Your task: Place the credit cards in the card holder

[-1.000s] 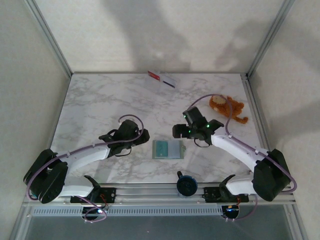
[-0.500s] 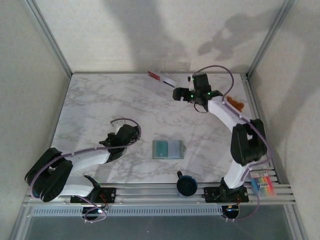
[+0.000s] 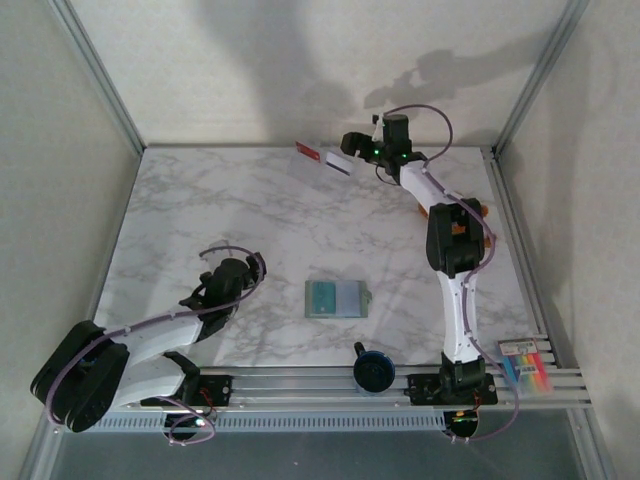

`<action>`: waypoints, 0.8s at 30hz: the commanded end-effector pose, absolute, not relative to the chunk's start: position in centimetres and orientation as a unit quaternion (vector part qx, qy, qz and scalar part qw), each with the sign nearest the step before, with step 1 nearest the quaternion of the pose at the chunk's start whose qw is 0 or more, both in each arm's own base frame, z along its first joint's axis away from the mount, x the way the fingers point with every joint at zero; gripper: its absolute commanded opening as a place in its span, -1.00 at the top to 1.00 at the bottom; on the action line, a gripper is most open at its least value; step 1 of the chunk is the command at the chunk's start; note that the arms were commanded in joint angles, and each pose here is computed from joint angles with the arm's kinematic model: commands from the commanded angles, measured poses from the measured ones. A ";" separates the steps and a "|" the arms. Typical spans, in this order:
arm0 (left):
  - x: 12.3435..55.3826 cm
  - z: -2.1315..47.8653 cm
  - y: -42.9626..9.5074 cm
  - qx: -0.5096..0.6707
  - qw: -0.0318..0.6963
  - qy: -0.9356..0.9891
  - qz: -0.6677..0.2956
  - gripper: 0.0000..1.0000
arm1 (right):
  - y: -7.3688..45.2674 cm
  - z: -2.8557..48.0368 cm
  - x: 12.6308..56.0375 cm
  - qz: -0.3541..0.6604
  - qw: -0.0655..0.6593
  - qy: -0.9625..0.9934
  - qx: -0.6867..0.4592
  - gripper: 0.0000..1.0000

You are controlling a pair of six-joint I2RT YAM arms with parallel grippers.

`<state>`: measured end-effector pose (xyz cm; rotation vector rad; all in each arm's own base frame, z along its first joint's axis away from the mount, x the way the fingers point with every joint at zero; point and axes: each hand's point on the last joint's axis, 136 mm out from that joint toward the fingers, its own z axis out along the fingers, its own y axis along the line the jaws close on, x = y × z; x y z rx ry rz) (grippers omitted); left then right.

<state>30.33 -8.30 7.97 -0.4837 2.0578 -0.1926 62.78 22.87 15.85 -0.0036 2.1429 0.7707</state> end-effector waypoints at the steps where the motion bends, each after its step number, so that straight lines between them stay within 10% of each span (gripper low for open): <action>1: 30.4 8.1 -8.2 -0.203 0.491 0.842 -0.087 -0.99 | 23.2 15.6 64.5 0.315 0.416 0.853 -0.007 -0.71; 24: 31.1 7.1 -8.7 -0.196 0.469 0.858 -0.071 -0.99 | 30.6 15.3 54.9 0.446 0.308 0.831 -0.127 -0.19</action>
